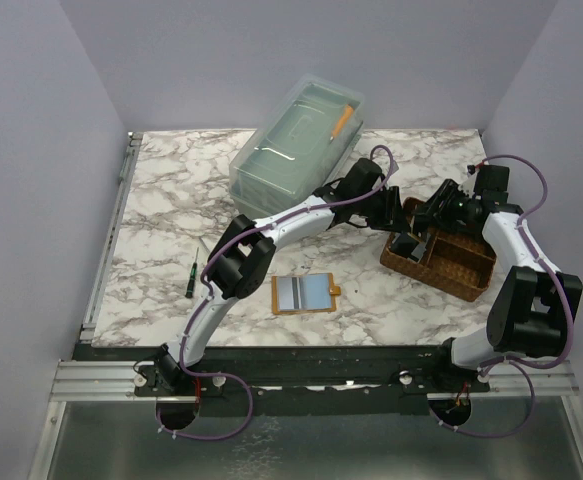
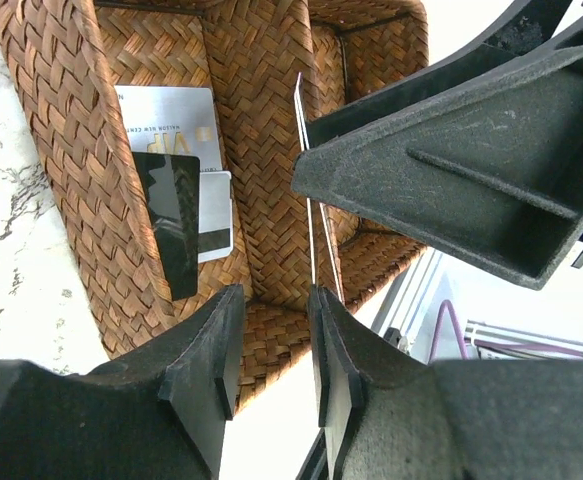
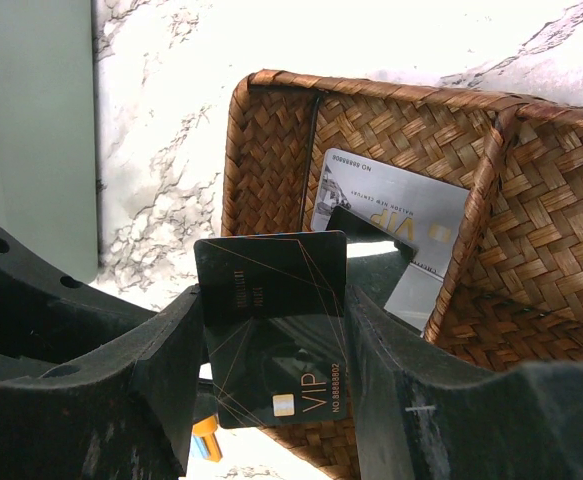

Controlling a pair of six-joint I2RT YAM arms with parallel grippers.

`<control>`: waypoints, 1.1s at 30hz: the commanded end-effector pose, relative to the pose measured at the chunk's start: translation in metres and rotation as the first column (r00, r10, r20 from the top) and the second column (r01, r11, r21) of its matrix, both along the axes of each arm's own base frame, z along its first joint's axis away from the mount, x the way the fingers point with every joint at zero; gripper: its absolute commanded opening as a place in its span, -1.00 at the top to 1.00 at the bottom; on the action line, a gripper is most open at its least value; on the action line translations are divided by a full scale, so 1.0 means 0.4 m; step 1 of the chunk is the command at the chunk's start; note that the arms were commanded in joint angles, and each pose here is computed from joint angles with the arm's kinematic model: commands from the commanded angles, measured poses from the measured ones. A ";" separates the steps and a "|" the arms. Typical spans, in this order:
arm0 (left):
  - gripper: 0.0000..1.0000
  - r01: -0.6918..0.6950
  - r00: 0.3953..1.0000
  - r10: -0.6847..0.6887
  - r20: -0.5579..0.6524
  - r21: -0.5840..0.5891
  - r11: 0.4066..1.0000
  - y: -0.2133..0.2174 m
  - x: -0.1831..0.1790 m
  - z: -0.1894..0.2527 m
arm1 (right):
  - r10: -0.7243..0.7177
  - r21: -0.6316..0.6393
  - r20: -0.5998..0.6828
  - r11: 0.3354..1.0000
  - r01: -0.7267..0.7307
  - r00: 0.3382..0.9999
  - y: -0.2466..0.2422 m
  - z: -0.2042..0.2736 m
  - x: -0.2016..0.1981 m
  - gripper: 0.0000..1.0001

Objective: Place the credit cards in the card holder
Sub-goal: Pick up the credit card from the storage box.

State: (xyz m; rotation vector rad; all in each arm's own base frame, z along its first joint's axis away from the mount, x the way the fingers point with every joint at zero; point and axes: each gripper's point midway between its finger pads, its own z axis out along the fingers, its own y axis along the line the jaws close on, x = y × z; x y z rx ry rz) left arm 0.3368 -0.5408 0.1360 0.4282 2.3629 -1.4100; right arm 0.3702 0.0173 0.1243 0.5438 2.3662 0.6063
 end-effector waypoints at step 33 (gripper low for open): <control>-0.34 -0.068 0.994 0.081 0.077 -0.164 0.984 0.085 0.011 0.192 | -0.069 0.046 0.013 0.997 0.069 0.998 -0.011 0.026 -0.026 0.99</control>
